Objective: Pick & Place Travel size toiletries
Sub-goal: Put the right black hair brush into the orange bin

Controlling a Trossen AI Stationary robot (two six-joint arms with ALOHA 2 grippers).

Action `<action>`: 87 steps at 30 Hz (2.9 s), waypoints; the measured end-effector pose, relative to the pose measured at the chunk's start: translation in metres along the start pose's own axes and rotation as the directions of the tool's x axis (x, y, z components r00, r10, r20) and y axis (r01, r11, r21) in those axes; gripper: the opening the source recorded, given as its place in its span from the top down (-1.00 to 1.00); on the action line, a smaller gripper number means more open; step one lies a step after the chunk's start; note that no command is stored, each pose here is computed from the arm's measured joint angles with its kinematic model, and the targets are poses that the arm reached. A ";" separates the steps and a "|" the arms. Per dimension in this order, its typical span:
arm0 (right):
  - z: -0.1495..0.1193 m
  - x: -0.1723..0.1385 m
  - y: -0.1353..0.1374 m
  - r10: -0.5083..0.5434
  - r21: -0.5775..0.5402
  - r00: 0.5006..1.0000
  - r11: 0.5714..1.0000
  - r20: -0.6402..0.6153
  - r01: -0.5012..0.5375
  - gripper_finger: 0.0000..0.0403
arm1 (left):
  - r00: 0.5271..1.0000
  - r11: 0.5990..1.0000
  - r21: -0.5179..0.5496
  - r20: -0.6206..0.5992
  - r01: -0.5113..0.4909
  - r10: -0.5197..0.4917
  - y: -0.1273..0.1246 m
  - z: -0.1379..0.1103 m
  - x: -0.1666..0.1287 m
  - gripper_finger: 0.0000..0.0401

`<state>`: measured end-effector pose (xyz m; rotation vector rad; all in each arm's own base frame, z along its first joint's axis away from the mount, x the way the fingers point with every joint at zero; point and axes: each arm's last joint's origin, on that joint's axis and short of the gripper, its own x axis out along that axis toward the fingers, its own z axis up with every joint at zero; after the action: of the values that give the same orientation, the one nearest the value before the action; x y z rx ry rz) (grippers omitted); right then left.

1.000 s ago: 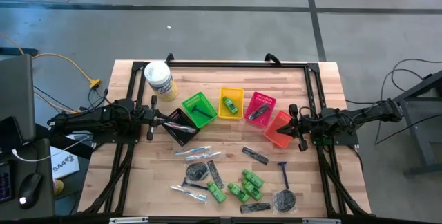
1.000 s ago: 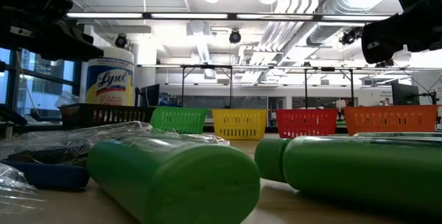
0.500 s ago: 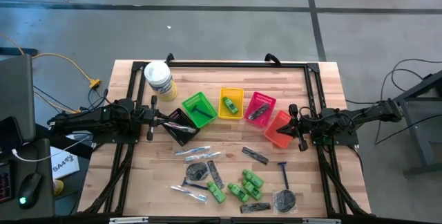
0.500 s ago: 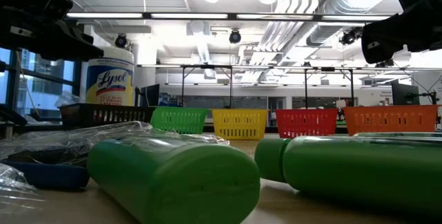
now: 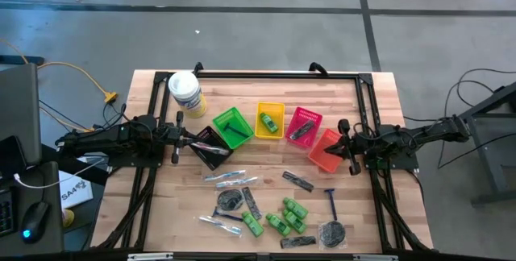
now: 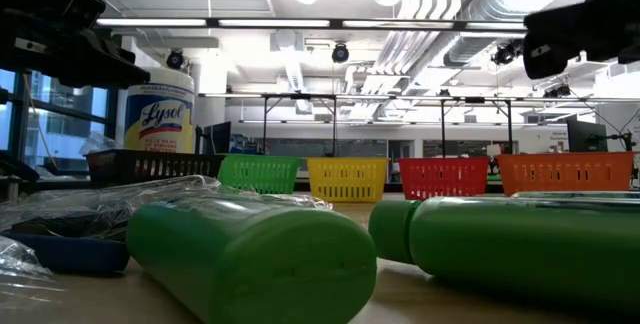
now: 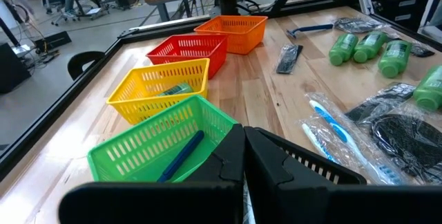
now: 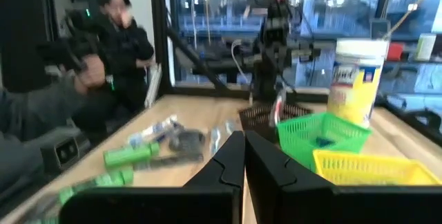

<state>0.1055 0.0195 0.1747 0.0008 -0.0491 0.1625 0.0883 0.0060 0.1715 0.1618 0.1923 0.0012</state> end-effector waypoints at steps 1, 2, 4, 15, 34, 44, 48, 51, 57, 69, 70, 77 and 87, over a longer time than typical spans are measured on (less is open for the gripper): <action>0.002 0.000 0.000 0.000 -0.002 1.000 1.000 -0.010 0.000 0.98 | 1.000 1.000 0.000 0.000 0.000 0.000 0.000 0.000 0.000 1.00; 0.007 0.001 0.000 0.001 -0.003 1.000 1.000 -0.008 -0.001 0.98 | 1.000 1.000 0.000 0.000 0.000 0.000 0.000 0.000 0.000 1.00; 0.018 0.002 0.000 0.002 -0.007 1.000 1.000 -0.009 -0.002 0.98 | 1.000 1.000 0.000 0.000 0.000 0.000 0.000 0.000 0.000 1.00; 0.076 0.028 0.007 0.000 0.043 0.964 0.999 -0.266 0.012 0.98 | 1.000 1.000 0.000 0.000 0.000 0.000 0.000 0.000 0.000 1.00; 0.101 0.092 0.073 0.177 0.274 0.631 0.960 -0.755 0.058 0.98 | 1.000 1.000 0.000 0.003 0.000 0.000 0.000 0.000 0.000 1.00; 0.051 0.113 0.117 0.261 0.326 0.398 0.940 -0.879 0.104 0.44 | 1.000 1.000 0.000 0.003 0.000 0.000 0.000 0.000 0.000 1.00; 0.027 0.123 0.135 0.284 0.331 0.339 0.939 -0.897 0.090 0.10 | 1.000 1.000 0.000 0.003 0.000 0.000 0.000 0.000 0.000 1.00; 0.010 0.129 0.146 0.293 0.329 0.307 0.942 -0.906 0.072 -0.07 | 1.000 1.000 0.000 0.003 0.000 0.000 0.000 0.000 0.000 1.00; -0.020 0.133 0.158 0.258 0.280 0.232 0.958 -0.938 0.068 -0.15 | 1.000 1.000 0.000 0.002 0.000 0.000 0.000 0.000 0.000 1.00; -0.045 0.140 0.166 0.273 0.289 0.194 0.955 -0.942 0.063 -0.03 | 1.000 1.000 -0.001 0.001 0.001 -0.001 0.000 0.000 0.000 1.00; -0.045 0.140 0.166 0.274 0.291 0.194 0.955 -0.942 0.063 -0.02 | 1.000 1.000 -0.001 0.000 0.001 -0.001 0.000 0.000 0.000 1.00; -0.044 0.140 0.173 0.316 0.334 0.211 0.941 -0.925 0.053 0.05 | 1.000 1.000 -0.006 0.000 0.000 0.000 0.000 0.000 0.000 1.00; -0.044 0.137 0.180 0.306 0.322 0.233 0.946 -0.923 0.033 0.19 | 1.000 1.000 -0.006 0.000 0.000 0.000 0.000 0.000 0.000 1.00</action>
<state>0.2132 0.2199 0.1372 0.1867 1.3042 0.3337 0.0883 0.0060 0.1716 0.1559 0.1923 0.0014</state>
